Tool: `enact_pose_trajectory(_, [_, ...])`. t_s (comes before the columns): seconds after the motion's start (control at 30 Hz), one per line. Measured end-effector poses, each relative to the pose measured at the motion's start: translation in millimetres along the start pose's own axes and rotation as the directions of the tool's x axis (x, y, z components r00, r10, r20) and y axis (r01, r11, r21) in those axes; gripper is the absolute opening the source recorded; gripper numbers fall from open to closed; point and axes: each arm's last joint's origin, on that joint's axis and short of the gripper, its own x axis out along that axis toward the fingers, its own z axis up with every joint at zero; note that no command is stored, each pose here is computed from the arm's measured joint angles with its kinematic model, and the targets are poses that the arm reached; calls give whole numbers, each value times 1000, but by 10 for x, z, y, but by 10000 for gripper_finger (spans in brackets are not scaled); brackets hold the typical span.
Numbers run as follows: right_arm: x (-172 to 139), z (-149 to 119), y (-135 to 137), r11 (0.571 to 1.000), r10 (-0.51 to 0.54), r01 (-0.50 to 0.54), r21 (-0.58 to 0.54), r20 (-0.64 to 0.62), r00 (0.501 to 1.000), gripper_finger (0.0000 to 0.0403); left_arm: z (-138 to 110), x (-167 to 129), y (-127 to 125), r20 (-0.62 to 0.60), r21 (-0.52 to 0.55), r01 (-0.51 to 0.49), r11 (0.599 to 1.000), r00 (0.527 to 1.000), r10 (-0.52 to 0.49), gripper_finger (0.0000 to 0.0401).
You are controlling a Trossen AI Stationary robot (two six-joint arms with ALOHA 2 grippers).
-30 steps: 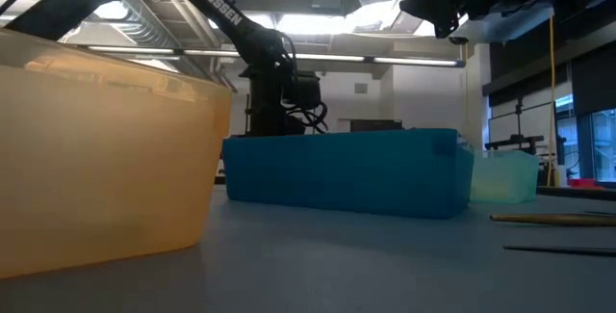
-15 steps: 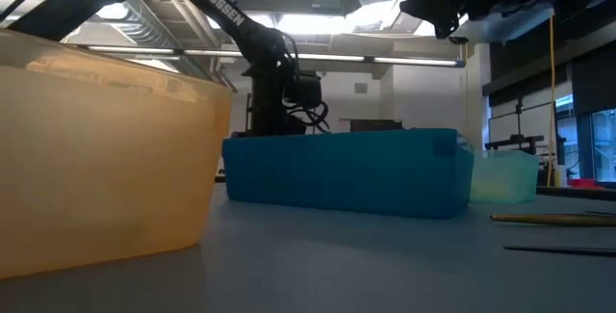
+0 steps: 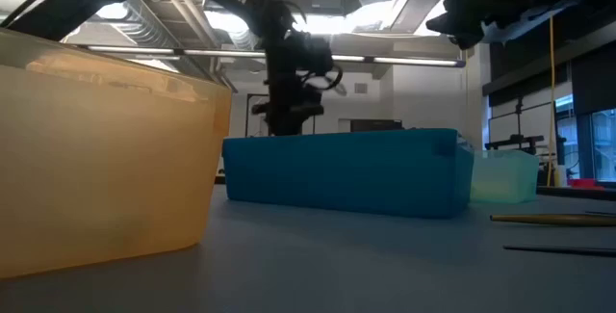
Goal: Sort silverware by color (type)
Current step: Put the right yellow knife into the light blue bin
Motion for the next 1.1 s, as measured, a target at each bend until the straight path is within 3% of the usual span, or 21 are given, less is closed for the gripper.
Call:
enact_pose_trajectory(0.2, [-99, -58, 17, 994, 0, 7, 110, -63, 998, 205, 234, -371, -70, 150, 94, 13, 995, 988, -27, 58])
enact_pose_trajectory(0.33, [-144, -96, 25, 987, 1, 16, 162, -101, 995, 205, 375, -625, -229, 292, 184, 10, 983, 954, -64, 57])
enact_pose_trajectory(0.53, [-169, -146, 30, 968, 4, 35, 248, -153, 988, 205, 519, -898, -588, 509, 305, -16, 952, 848, -149, 57])
enact_pose_trajectory(0.7, [-176, -181, 50, 950, 68, -7, 312, -187, 980, 205, 543, -1076, -939, 636, 385, -56, 921, 739, -221, 59])
enact_pose_trajectory(0.9, [-178, -181, 76, 922, 158, -78, 380, -183, 970, 205, 483, -1224, -1292, 706, 446, -86, 891, 646, -291, 60])
enact_pose_trajectory(1.1, [-217, -157, 106, 895, 238, -154, 418, -155, 959, 205, 424, -1172, -1465, 717, 505, -94, 858, 599, -356, 61])
